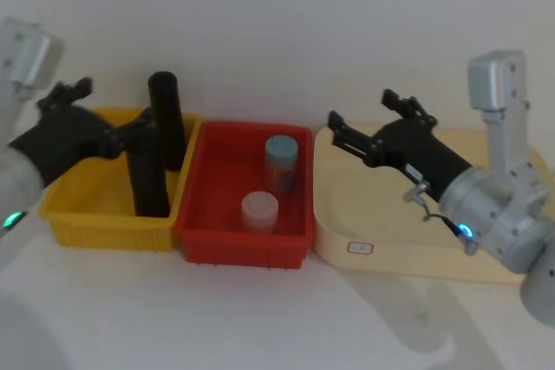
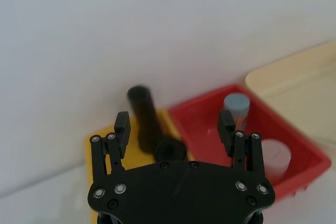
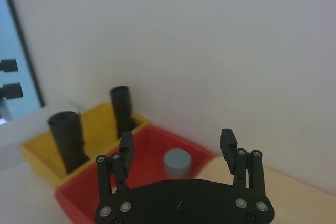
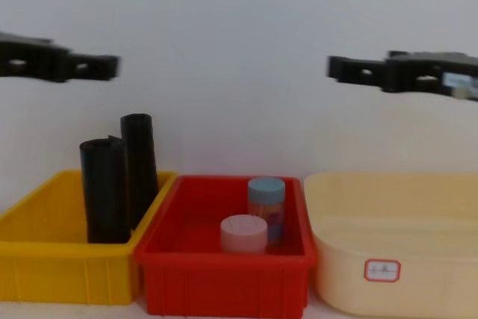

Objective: Pick up the garbage bag with the one hand and transfer it to the other hand.

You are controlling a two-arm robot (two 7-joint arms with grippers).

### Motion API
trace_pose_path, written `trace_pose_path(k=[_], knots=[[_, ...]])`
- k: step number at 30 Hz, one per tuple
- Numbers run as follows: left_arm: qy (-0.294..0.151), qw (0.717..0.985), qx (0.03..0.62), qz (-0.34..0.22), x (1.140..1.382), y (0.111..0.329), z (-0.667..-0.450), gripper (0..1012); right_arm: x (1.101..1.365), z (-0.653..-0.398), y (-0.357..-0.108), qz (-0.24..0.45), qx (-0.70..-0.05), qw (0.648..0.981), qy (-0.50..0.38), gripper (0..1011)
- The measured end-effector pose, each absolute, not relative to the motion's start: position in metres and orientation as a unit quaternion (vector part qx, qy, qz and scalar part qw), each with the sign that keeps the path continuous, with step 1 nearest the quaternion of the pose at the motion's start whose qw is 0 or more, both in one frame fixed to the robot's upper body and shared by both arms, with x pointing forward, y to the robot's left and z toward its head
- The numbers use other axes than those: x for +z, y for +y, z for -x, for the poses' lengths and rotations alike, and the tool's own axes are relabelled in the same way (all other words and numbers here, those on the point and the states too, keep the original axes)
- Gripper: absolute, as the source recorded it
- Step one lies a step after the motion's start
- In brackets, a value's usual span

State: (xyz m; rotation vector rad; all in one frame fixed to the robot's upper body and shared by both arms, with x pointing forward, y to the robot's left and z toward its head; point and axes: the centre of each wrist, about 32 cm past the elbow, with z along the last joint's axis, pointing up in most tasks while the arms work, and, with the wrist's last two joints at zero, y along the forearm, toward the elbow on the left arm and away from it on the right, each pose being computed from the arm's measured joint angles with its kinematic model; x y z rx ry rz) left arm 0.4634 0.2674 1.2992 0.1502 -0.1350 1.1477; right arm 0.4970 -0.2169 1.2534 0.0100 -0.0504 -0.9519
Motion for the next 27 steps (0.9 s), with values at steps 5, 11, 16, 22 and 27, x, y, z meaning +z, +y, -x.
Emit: trace_pose_path(k=[5, 11, 16, 22, 27], knots=[[-0.041, 0.833, 0.546, -0.08, 1.295, 0.295, -0.454, 1001, 1.263, -0.506, -0.204, 0.002, -0.437, 0.899, -0.017, 1001], [-0.018, 0.835, 0.543, -0.082, 1.281, 0.322, -0.449, 1002, 1.272, -0.513, -0.189, 0.012, -0.417, 0.909, -0.008, 1001], [-0.008, 0.84, 0.536, -0.08, 1.268, 0.336, -0.452, 1001, 1.278, -0.518, -0.181, 0.018, -0.405, 0.914, -0.005, 1001], [-0.008, 0.85, 0.522, -0.072, 1.258, 0.338, -0.461, 1001, 1.283, -0.521, -0.175, 0.022, -0.397, 0.918, -0.004, 1001], [-0.008, 0.86, 0.506, -0.062, 1.249, 0.332, -0.474, 1001, 1.285, -0.524, -0.172, 0.024, -0.39, 0.921, -0.002, 1001]])
